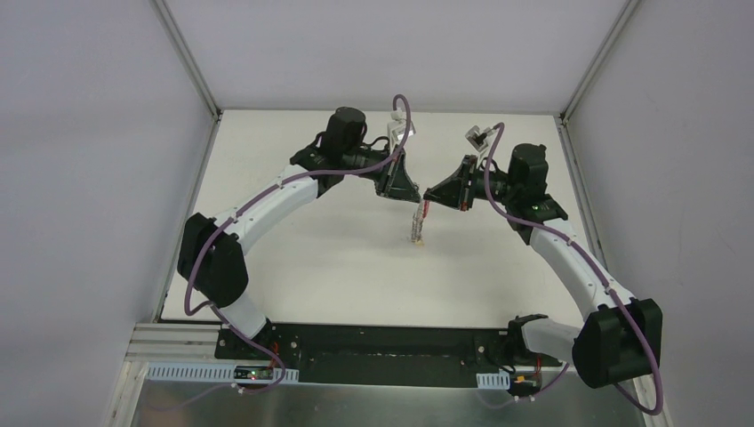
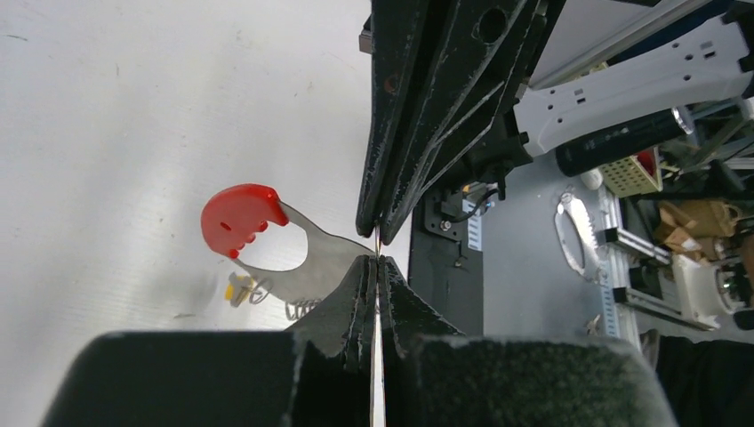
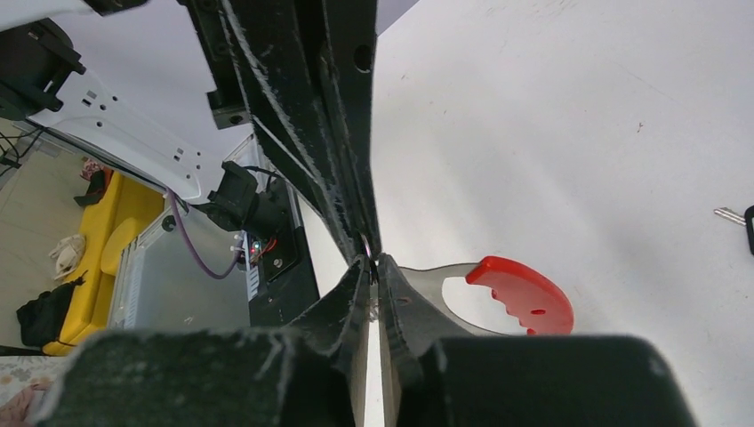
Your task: Put the keys on the keyring
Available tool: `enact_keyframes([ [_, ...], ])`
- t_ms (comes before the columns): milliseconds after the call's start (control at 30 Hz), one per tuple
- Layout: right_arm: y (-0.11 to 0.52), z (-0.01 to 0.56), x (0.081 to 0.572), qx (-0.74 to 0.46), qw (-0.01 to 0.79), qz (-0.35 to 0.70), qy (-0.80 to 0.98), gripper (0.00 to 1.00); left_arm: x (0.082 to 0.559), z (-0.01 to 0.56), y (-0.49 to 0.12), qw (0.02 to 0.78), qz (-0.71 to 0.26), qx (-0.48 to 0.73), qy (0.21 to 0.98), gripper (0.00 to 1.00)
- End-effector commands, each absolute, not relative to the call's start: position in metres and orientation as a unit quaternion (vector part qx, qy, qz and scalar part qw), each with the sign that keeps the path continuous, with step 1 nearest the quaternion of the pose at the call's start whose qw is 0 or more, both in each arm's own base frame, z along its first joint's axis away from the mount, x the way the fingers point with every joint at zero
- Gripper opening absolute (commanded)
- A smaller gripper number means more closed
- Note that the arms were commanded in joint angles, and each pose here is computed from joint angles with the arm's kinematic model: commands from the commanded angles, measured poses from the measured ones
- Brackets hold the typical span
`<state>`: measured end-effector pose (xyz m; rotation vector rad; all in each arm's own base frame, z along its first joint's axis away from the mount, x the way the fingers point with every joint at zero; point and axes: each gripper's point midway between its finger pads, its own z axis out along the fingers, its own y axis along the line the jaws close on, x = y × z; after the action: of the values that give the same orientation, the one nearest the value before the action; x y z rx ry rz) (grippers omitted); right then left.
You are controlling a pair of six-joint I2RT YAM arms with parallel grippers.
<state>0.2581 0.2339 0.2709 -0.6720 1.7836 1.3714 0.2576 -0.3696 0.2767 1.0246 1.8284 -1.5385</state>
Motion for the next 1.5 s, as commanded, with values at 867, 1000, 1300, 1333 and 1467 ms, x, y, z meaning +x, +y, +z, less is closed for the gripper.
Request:
enact_keyframes([
  [867,0.251,0.276,0.212,-0.402,0.382,0.549,0.625,0.45,0.211,0.274,-0.350,0.198,-0.476,0.469,0.717,0.00],
  [1000,0.256,0.274,0.212,-0.403,0.378,0.549,0.627,0.42,0.208,0.274,-0.352,0.192,-0.481,0.467,0.716,0.00],
  [1300,0.262,0.271,0.209,-0.407,0.371,0.552,0.627,0.29,0.205,0.275,-0.356,0.186,-0.491,0.462,0.715,0.00],
  [1333,0.262,0.270,0.209,-0.407,0.369,0.552,0.627,0.27,0.205,0.275,-0.356,0.186,-0.491,0.462,0.714,0.00],
  [1467,0.261,0.269,0.208,-0.409,0.371,0.550,0.627,0.20,0.206,0.273,-0.356,0.184,-0.492,0.461,0.715,0.00],
])
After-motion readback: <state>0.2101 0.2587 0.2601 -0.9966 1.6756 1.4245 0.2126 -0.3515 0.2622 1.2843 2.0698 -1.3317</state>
